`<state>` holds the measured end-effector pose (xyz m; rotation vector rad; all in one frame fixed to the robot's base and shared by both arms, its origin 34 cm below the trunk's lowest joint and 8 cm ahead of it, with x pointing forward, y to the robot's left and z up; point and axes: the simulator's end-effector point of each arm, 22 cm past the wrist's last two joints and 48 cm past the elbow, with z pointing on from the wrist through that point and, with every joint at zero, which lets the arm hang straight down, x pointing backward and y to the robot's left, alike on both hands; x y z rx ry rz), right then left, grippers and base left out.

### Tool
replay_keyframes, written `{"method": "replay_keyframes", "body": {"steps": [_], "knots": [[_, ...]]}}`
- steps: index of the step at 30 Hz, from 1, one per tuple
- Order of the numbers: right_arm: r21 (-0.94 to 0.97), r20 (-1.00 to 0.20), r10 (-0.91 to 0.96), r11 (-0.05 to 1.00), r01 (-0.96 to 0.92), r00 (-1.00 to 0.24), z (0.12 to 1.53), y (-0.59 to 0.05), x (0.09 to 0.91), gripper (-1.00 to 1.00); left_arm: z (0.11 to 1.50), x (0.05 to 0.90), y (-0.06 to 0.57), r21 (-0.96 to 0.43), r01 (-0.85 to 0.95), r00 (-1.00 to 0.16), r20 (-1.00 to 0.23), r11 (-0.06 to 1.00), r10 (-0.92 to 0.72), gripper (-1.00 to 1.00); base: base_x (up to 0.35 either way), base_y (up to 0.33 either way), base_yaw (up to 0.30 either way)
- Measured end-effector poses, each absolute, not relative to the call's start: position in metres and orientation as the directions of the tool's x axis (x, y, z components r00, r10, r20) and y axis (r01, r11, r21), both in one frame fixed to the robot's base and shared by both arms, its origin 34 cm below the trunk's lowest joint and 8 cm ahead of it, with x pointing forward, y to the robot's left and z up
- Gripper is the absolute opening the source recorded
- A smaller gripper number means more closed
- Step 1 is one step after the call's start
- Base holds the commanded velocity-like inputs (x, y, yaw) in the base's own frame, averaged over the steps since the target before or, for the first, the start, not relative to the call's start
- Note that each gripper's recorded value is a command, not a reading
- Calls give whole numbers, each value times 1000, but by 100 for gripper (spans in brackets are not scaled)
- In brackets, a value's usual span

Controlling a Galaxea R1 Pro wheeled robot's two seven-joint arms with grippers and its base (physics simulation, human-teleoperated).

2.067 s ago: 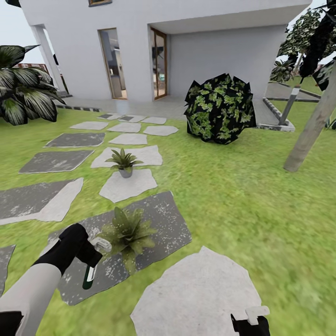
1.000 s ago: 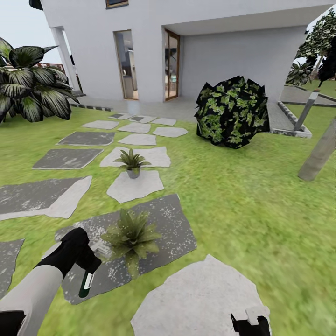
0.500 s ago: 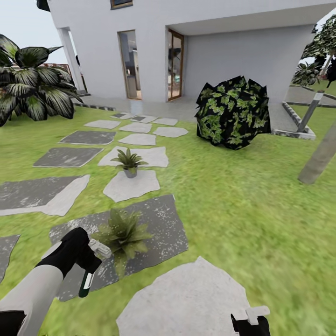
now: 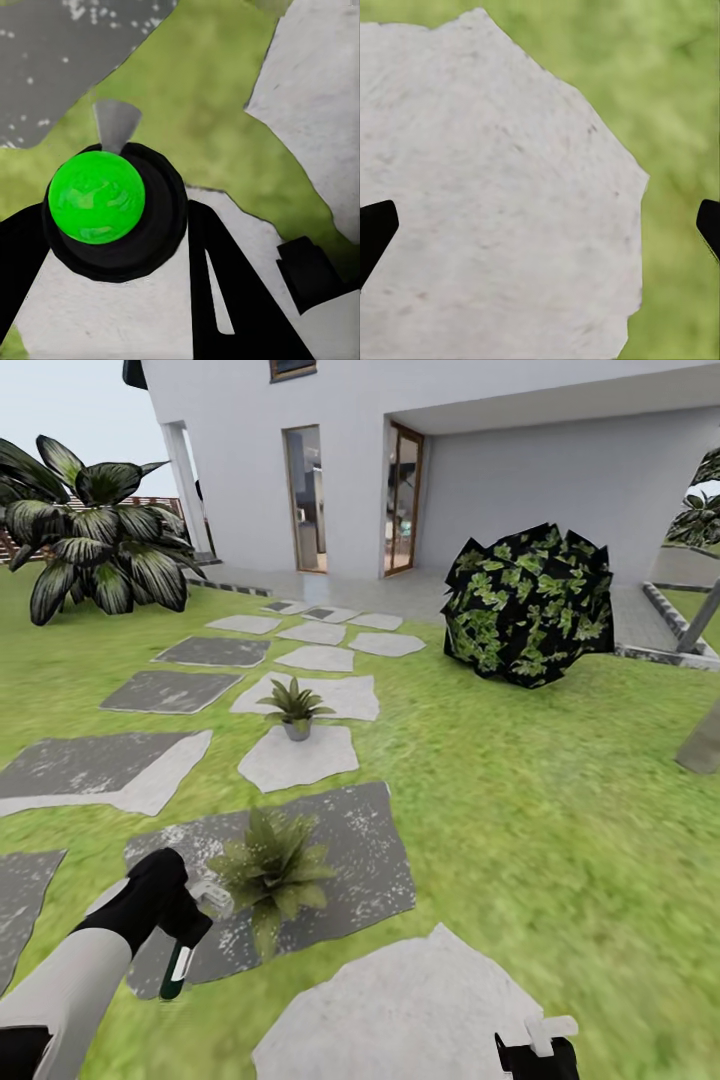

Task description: Pick up the pesticide atomizer in the garden and spray insectifuge to fully cover both potted plants in the garden.

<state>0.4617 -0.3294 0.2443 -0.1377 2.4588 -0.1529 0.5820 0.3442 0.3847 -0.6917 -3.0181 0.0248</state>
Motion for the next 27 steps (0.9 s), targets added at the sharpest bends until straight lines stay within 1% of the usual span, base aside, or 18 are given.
{"method": "replay_keyframes", "body": {"steps": [5, 9, 14, 17, 27], "knots": [[-145, -616, -138, 988, -60, -776, 244, -329, 461, 100, 384, 582, 341, -29, 438, -898, 39, 899, 439, -100, 286, -12, 9], [-145, -615, -138, 988, -60, -776, 244, -329, 461, 100, 384, 582, 340, -30, 438, -898, 39, 898, 439, -100, 113, -48, 199], [-144, -615, -137, 988, -61, -776, 244, -329, 461, 100, 384, 582, 339, -30, 440, -897, 38, 898, 441, -100, 6, -3, 260], [-144, -615, -137, 988, -60, -776, 244, -329, 461, 100, 384, 583, 339, -29, 441, -896, 38, 897, 442, -100, -6, -32, 81], [-145, -615, -138, 988, -60, -776, 244, -330, 462, 100, 384, 583, 339, -26, 443, -895, 39, 896, 444, -100, -131, -242, 3]]}}
